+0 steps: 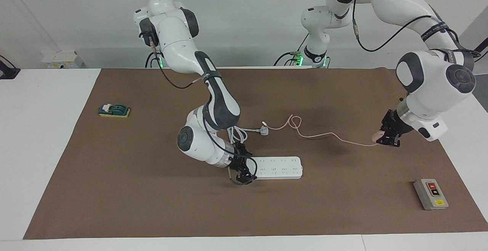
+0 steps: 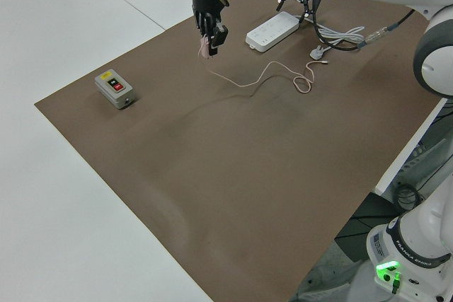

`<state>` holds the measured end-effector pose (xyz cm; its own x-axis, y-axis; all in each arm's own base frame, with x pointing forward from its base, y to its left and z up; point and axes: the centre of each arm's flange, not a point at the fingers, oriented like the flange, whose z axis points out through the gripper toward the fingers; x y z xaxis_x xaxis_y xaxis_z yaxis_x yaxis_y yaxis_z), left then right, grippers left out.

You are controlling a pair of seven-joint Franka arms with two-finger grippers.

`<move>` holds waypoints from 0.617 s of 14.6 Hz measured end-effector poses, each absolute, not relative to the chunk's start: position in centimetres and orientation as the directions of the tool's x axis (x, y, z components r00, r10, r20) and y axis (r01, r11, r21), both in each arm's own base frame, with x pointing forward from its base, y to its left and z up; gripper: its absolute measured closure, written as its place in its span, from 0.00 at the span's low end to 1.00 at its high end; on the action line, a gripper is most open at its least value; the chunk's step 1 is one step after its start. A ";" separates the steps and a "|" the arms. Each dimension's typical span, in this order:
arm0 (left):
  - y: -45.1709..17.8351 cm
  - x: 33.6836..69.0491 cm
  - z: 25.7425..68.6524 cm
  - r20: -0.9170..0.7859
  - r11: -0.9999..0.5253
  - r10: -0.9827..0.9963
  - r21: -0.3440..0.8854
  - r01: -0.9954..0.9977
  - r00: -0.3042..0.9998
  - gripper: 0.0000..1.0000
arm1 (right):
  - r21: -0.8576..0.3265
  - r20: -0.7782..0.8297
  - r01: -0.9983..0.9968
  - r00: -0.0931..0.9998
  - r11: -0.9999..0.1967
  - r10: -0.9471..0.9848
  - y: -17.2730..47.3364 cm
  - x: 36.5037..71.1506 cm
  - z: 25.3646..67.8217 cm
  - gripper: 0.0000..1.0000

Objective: Unplug charger and place it aside
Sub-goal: 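Pull the pink charger out of the strip with the left gripper, then set the charger down near the switch box while the right gripper withdraws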

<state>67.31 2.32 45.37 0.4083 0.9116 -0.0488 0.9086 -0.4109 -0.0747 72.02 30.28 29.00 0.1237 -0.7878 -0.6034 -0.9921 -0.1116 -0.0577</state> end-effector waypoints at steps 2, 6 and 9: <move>5.3 67.1 45.3 -0.057 -0.452 0.892 -0.072 0.889 0.449 0.69 | -0.078 -0.602 -0.991 0.131 -0.105 -0.788 29.0 72.1 32.2 0.00; 8.1 66.8 45.3 -0.065 -0.536 0.844 -0.068 0.842 0.532 0.69 | -0.052 -0.574 -0.986 0.159 -0.158 -0.803 24.9 71.0 39.2 0.00; 5.6 66.7 44.6 -0.080 -0.572 0.820 -0.076 0.817 0.567 0.69 | -0.054 -0.525 -0.972 0.221 -0.228 -0.822 21.6 69.9 43.6 0.00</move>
